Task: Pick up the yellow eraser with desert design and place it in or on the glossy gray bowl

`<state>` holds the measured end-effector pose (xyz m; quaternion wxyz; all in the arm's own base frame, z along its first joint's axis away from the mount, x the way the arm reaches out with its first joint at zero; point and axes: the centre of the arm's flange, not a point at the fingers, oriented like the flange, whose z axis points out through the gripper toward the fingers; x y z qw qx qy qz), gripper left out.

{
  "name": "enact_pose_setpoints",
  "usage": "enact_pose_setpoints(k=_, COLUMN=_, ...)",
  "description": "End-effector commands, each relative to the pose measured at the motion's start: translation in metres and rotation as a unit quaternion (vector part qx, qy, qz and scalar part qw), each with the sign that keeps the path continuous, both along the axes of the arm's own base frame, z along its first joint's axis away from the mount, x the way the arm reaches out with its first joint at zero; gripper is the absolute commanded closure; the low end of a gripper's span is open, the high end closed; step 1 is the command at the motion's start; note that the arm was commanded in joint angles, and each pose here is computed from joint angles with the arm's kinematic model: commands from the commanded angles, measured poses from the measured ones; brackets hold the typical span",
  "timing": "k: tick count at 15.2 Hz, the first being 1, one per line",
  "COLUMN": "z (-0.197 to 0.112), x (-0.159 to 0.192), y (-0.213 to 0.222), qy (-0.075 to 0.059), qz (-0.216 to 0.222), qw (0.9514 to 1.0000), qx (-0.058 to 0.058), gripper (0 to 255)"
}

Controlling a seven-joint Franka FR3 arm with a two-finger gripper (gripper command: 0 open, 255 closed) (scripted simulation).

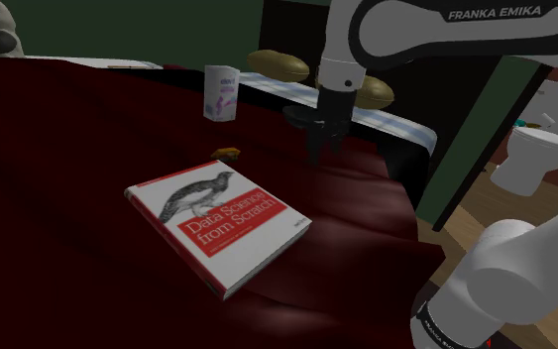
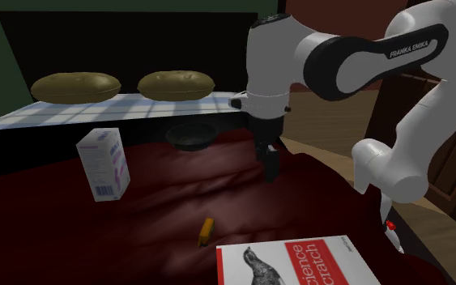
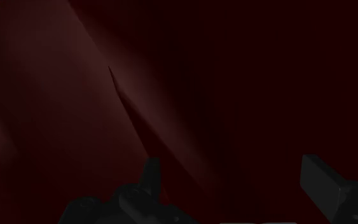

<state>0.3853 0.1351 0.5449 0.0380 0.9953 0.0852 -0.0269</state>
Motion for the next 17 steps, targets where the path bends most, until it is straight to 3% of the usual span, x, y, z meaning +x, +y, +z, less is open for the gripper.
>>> enact_pose_setpoints(k=1, z=0.003, x=0.013, y=0.025, qy=-0.004, qz=-0.003, qw=1.0000, qx=0.004, gripper=0)
enact_pose_setpoints(k=15, z=0.025, x=0.104, y=0.172, qy=-0.030, qz=-0.018, qw=0.9989, qx=0.030, gripper=0)
enact_pose_setpoints(k=17, z=0.020, x=0.106, y=0.175, qy=-0.031, qz=-0.018, qw=0.9989, qx=0.031, gripper=0)
